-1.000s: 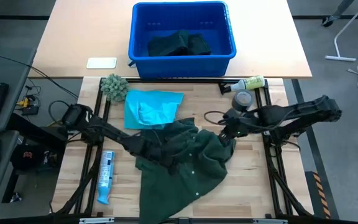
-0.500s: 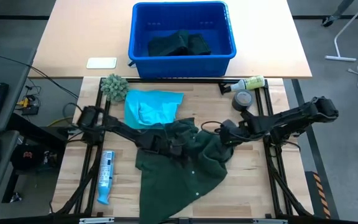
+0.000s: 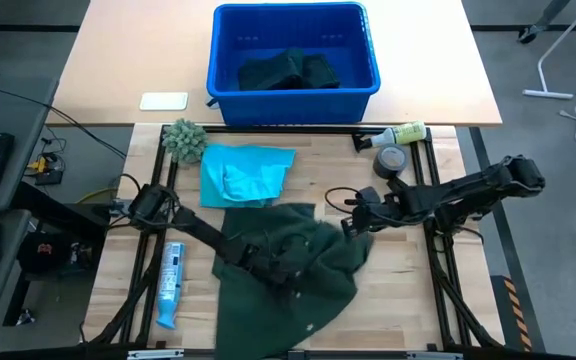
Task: Fold laundry
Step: Fold the green polo shirt from the blue laundry bin
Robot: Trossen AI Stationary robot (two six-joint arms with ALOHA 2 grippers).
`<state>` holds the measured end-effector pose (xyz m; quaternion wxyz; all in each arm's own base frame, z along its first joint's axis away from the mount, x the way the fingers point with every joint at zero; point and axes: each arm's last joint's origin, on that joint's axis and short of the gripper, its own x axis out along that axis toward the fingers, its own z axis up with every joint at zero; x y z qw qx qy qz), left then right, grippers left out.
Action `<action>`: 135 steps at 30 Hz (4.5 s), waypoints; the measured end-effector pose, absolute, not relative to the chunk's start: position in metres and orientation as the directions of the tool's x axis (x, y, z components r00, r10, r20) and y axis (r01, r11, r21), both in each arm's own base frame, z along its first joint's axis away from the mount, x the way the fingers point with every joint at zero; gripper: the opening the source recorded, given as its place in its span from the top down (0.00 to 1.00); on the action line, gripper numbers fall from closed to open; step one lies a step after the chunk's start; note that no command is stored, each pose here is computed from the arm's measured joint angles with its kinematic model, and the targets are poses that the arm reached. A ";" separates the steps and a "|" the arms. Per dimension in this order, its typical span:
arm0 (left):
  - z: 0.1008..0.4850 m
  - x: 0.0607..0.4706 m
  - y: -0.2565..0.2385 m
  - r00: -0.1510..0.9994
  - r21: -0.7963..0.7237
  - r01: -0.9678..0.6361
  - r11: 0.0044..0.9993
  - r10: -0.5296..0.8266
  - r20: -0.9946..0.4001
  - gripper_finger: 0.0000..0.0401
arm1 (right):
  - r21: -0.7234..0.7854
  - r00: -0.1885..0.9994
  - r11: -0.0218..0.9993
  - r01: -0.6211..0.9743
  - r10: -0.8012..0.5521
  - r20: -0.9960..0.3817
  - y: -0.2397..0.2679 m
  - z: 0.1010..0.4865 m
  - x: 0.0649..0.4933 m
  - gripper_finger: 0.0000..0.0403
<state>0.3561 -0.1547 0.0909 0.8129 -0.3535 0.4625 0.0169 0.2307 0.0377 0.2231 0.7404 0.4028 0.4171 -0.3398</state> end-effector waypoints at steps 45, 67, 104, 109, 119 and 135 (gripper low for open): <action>0.112 0.381 -0.047 0.679 -0.460 -0.514 0.724 0.015 -0.734 1.00 | 0.034 0.177 0.404 0.914 -0.324 -0.929 -0.053 0.176 0.253 1.00; 0.184 0.340 -0.076 0.643 -0.321 -0.392 0.862 0.007 -0.766 1.00 | 0.342 0.332 0.700 0.627 0.157 -0.930 0.087 0.230 0.209 0.97; 0.170 0.326 -0.098 0.572 -0.506 -0.661 0.554 -0.065 -0.818 1.00 | 0.488 0.644 0.820 0.300 0.204 -0.737 0.052 0.153 0.164 0.69; 0.169 0.324 -0.097 0.552 -0.485 -0.674 0.558 -0.056 -0.832 1.00 | 0.404 0.662 0.852 0.333 0.094 -0.744 0.049 0.152 0.164 0.69; 0.168 0.322 -0.096 0.542 -0.457 -0.690 0.562 -0.018 -0.840 1.00 | 0.401 0.650 0.873 0.277 0.137 -0.747 0.051 0.149 0.167 0.69; 0.166 0.320 -0.092 0.529 -0.391 -0.721 0.572 0.091 -0.844 1.00 | 0.628 0.658 0.745 0.223 0.360 -0.661 0.072 0.127 0.200 0.90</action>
